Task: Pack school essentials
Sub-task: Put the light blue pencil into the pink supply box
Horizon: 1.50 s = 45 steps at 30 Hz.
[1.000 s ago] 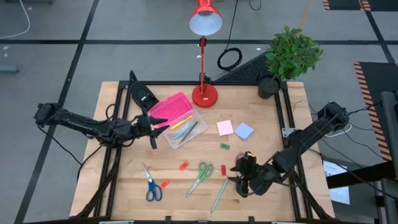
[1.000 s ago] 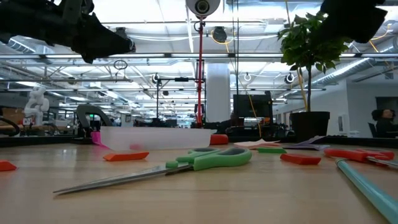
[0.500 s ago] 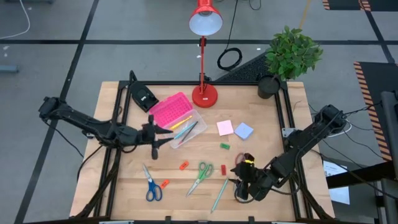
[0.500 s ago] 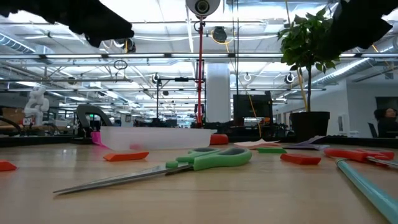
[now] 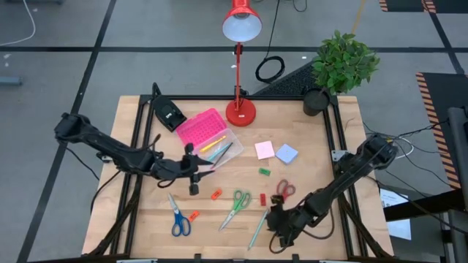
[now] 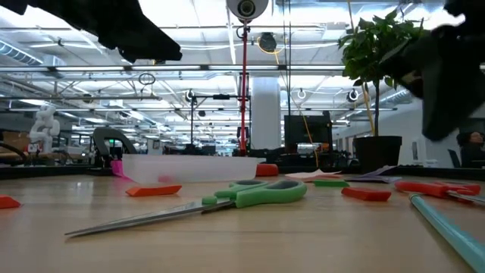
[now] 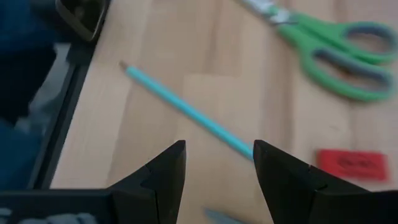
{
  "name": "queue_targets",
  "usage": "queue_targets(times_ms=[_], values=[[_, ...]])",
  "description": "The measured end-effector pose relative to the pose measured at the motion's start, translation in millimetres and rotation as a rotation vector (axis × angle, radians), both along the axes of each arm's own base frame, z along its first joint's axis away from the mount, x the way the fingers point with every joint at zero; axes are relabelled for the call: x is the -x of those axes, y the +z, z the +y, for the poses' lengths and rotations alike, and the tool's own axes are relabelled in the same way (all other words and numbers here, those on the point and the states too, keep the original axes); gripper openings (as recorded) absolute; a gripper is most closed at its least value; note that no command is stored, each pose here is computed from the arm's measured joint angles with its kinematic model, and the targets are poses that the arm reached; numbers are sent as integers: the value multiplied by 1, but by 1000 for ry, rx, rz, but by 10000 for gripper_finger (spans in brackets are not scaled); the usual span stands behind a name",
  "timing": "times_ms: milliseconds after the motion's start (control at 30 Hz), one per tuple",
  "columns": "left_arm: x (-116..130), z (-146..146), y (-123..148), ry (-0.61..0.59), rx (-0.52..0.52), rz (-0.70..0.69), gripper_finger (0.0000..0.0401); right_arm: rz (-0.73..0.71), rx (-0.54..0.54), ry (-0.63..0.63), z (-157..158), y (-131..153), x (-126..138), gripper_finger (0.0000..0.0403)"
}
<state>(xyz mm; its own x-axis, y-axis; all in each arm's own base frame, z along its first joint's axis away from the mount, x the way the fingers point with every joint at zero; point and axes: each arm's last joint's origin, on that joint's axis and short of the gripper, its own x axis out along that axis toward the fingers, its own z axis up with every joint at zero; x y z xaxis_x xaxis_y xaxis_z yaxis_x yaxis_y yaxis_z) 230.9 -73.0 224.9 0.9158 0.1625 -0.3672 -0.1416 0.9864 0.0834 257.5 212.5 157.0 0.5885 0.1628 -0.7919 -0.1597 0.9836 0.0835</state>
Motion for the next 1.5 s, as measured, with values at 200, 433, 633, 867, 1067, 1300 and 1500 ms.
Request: queue_targets(times_ms=[200,433,633,867,1067,1300,1500], values=[[-2,-8,-6,-13,34,8,131,-5,103,146,-5,-14,-11,180],[2,-19,-6,-33,60,2,131,3,143,253,-22,-15,-23,177],[3,-21,-5,-26,55,-9,131,67,58,333,-29,-29,-33,143],[2,-20,-3,-30,42,-25,131,86,56,395,-29,-40,-36,102],[1,-18,-3,-10,34,-26,131,68,71,436,-28,-40,-37,52],[1,-17,-3,-12,25,-23,131,62,71,440,-29,-38,-36,7],[1,-17,-5,-16,10,-9,131,17,93,390,-32,-21,-33,13]])
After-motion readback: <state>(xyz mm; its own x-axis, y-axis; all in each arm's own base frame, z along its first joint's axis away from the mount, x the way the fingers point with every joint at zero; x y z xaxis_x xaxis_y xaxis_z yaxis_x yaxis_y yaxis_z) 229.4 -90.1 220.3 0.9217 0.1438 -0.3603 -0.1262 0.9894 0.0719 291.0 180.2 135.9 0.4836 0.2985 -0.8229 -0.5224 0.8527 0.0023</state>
